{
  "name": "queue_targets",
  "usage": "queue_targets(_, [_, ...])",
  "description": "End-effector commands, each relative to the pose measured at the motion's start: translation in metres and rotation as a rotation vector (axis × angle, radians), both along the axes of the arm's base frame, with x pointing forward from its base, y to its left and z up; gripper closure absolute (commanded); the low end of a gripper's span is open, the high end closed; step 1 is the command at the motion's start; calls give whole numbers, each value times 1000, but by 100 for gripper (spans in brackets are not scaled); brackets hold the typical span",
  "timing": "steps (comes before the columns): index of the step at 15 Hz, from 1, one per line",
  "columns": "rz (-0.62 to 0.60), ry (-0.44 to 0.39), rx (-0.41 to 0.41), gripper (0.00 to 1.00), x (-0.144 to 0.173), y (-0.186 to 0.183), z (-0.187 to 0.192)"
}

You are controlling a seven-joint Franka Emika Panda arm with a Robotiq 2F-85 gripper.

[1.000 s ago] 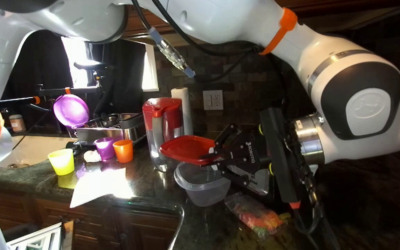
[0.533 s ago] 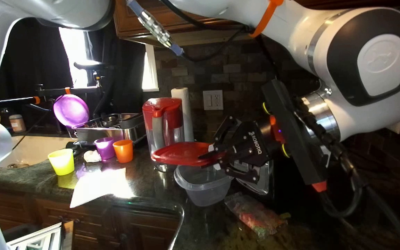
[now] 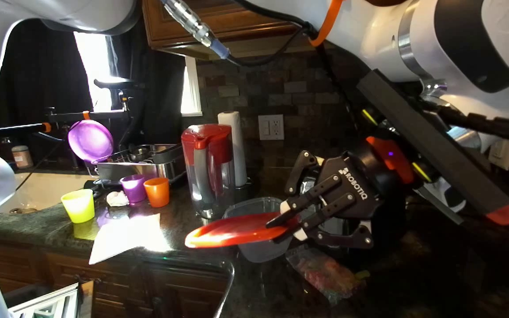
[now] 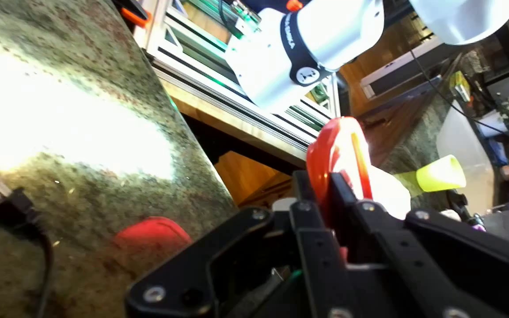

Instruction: Remove the red lid from the clear bowl.

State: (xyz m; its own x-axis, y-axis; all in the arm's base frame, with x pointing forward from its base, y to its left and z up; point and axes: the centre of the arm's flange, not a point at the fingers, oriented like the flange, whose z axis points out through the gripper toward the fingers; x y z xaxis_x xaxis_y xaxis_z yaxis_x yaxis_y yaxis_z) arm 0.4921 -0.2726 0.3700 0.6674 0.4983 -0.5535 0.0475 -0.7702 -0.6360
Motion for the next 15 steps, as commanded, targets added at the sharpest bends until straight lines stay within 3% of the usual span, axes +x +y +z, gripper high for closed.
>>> queue_targets(1, [86,-5,-115,97,3,-19,-5])
queue_targets(6, [122,-68,-251,97,15,-31,-21])
queue_targets(15, [161,-110,-311,97,27,-26,-65])
